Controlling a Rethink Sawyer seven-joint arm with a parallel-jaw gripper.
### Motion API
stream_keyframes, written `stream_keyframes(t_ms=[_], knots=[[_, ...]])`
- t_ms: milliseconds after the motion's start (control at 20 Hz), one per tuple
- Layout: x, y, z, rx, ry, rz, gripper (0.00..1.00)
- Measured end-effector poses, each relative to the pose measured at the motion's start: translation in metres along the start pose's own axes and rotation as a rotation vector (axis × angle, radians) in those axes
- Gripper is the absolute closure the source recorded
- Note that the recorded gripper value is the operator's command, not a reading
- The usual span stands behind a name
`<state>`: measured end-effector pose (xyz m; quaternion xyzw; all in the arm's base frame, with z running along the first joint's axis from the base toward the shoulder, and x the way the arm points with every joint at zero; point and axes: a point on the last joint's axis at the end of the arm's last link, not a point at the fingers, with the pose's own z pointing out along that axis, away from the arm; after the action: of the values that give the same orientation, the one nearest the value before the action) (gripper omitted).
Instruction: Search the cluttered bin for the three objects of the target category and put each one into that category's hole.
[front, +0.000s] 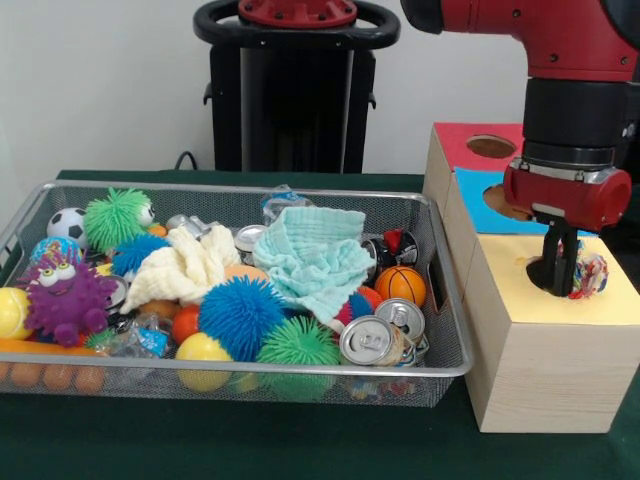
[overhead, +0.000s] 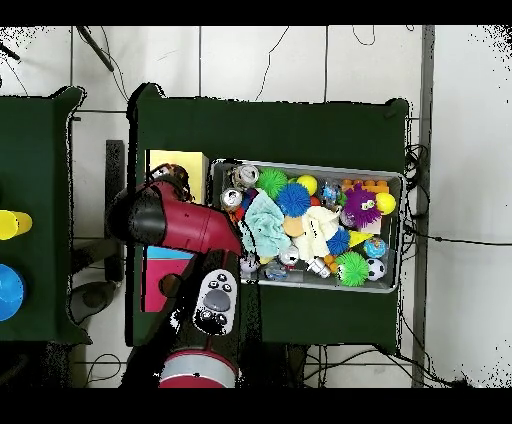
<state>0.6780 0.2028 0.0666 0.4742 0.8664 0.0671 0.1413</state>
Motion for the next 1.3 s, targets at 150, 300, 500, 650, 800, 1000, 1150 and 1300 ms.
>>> stream_keyframes(t_ms=[150, 300, 500, 650, 800, 1000, 1150, 1300], knots=[[0.002, -0.003, 0.004, 0.007, 0.003, -0.001, 1.0], [0.005, -0.006, 0.008, 0.015, 0.005, -0.004, 1.0], [0.009, -0.01, 0.013, 0.027, 0.007, -0.011, 1.0], [0.012, -0.013, 0.019, 0.033, 0.015, -0.01, 1.0], [0.011, -0.013, 0.026, 0.026, 0.03, 0.006, 1.0], [0.006, -0.012, 0.038, 0.002, 0.023, 0.025, 1.0], [0.006, -0.01, 0.039, -0.008, 0.01, 0.021, 1.0], [0.007, -0.009, 0.039, -0.007, 0.001, 0.011, 1.0]])
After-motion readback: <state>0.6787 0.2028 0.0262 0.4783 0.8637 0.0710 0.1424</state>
